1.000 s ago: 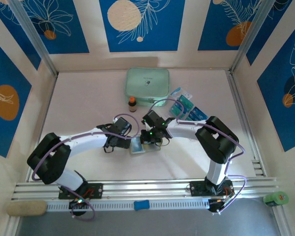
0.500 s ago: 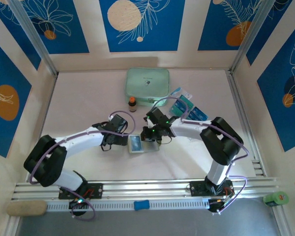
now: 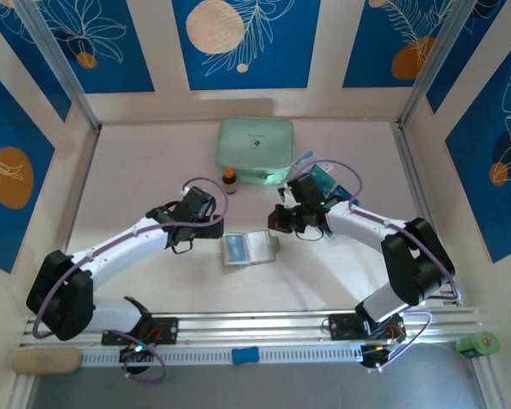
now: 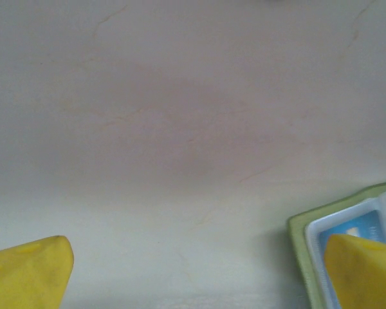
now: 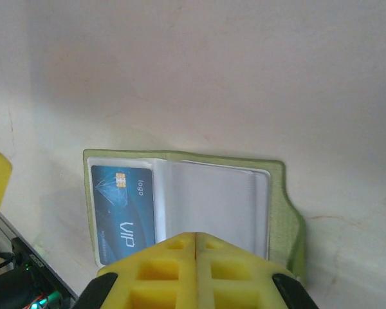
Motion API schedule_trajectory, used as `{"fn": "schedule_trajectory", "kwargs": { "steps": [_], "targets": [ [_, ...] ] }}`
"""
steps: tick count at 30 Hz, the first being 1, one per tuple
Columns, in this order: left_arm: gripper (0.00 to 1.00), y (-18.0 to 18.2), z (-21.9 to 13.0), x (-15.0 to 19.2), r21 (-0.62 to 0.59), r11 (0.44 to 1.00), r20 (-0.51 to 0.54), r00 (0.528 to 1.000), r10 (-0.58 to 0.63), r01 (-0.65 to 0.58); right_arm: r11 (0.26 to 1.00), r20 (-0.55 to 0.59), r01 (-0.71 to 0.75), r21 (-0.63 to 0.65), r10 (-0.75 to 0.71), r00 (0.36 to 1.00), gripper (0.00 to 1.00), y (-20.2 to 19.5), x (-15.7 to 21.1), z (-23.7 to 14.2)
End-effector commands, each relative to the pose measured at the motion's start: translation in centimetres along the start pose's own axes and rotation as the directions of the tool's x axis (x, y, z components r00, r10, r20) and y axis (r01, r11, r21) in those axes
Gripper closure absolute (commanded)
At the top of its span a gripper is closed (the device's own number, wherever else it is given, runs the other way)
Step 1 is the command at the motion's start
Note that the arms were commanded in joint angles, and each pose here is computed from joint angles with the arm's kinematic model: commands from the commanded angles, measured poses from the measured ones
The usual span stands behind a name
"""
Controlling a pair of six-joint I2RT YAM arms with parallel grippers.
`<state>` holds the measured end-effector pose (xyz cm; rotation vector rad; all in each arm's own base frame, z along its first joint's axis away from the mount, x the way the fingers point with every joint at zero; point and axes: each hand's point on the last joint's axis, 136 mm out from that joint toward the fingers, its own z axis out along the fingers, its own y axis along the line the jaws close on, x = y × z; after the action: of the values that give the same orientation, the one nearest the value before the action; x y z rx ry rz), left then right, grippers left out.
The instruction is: Put the credit cards into the card holder
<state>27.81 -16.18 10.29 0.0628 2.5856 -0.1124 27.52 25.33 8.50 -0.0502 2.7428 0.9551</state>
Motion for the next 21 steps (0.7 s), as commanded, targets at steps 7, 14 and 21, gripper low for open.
{"fn": "schedule_trajectory", "kwargs": {
  "steps": [7,14,21],
  "targets": [
    [0.0,-7.8,-2.4,-0.2,0.155,0.988,0.031,0.999,-0.008,0.003,0.999,-0.087,0.035,-0.03,-0.037,0.996,0.97,1.0,1.6,0.1],
    [0.0,-10.9,-1.3,1.8,0.158,0.987,0.016,0.999,0.027,-0.03,1.0,-0.126,0.004,-0.017,-0.006,0.992,0.98,0.8,1.7,2.3],
    [0.0,-10.5,0.7,3.7,0.101,0.992,-0.022,0.997,0.072,-0.069,1.0,-0.155,0.014,0.012,-0.012,0.988,0.98,0.0,1.7,3.9]
  ]
}}
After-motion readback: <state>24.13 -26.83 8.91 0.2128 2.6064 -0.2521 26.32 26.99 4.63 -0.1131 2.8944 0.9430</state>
